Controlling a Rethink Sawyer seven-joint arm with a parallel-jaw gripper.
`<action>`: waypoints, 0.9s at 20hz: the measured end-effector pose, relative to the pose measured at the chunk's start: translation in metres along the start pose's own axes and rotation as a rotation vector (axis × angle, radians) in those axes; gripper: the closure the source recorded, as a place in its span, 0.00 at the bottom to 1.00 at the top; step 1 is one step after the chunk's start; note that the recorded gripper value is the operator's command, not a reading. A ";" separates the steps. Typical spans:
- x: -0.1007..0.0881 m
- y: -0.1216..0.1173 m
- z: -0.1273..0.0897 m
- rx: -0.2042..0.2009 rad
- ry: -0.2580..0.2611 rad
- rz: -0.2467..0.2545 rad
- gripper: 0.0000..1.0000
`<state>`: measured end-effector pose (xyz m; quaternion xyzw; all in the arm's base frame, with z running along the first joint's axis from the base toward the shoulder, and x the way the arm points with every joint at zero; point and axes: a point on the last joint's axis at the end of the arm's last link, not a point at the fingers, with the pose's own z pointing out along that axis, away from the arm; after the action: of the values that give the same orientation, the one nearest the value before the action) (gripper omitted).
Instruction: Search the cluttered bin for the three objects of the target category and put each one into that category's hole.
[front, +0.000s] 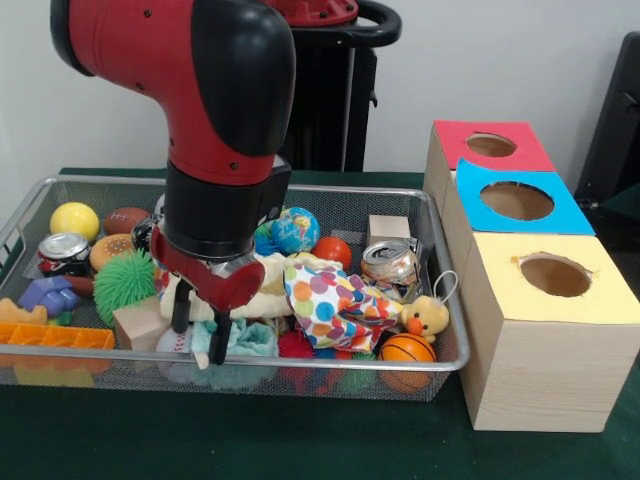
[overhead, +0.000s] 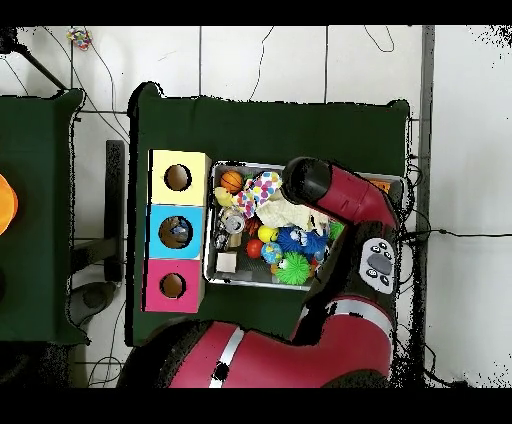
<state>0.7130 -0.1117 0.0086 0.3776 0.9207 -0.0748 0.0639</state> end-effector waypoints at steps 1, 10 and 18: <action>-0.001 0.000 0.000 0.002 0.006 0.000 0.00; -0.010 0.006 0.007 0.002 0.023 -0.003 0.00; -0.004 0.008 0.013 -0.011 0.048 0.006 0.00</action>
<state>0.7218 -0.1114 -0.0044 0.3819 0.9212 -0.0603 0.0441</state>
